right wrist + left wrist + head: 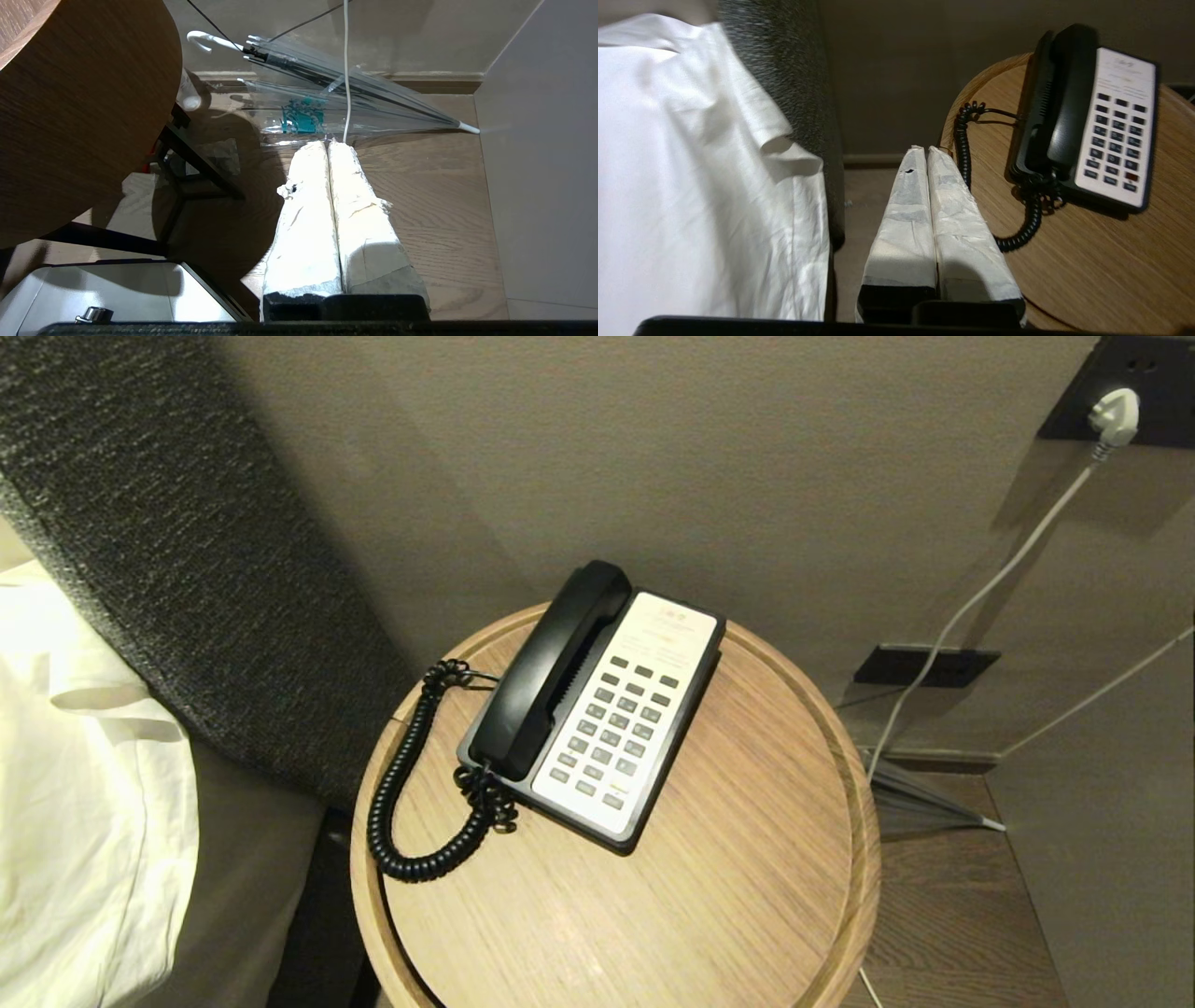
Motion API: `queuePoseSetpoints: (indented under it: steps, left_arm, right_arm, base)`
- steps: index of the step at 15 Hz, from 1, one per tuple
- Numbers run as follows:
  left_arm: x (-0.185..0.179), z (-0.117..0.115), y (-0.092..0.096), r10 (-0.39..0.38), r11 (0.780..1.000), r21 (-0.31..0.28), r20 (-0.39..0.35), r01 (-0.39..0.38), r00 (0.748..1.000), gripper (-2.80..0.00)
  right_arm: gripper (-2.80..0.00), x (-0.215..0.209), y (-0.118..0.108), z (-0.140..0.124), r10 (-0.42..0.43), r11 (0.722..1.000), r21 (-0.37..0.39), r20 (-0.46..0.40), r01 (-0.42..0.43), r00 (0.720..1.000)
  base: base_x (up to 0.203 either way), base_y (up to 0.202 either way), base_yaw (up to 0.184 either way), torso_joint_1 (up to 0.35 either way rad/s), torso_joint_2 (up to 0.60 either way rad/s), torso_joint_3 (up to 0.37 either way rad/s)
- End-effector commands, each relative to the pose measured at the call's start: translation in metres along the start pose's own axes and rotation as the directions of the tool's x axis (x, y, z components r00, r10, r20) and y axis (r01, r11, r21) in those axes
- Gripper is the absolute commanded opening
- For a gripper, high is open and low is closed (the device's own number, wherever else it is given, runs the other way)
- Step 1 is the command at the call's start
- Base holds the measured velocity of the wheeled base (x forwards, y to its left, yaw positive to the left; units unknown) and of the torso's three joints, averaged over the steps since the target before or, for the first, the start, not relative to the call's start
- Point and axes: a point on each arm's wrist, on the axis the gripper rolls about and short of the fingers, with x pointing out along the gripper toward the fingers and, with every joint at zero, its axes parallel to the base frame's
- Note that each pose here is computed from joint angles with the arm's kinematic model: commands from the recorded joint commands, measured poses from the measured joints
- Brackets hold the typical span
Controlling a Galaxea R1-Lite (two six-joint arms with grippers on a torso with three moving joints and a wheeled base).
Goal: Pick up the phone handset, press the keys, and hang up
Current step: Pick up the desk phone handset
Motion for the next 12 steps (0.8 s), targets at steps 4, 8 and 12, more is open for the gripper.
queuePoseSetpoints:
  steps: [4,8,12]
  left_arm:
    - [0.185,0.027,0.003,-0.115,0.992,-0.087,-0.316,0.092,0.942,-2.8]
    - [0.197,0.036,-0.052,-0.263,0.965,-0.088,-0.39,0.249,0.882,-2.8]
    - [0.177,0.037,-0.078,-0.316,0.94,-0.044,-0.486,0.338,0.815,-2.8]
  right_arm:
    - [-2.8,0.0,0.0,0.0,0.0,1.0,0.0,-0.002,0.0,1.0]
    - [-2.8,0.0,0.0,0.0,0.0,1.0,0.0,-0.002,0.0,1.0]
    - [-2.8,0.0,0.0,0.0,0.0,1.0,0.002,-0.002,0.0,1.0]
  base:
    - [0.0,0.0,0.0,0.0,0.0,0.0]
    - [0.0,0.0,0.0,0.0,0.0,0.0]
    - [0.0,0.0,0.0,0.0,0.0,0.0]
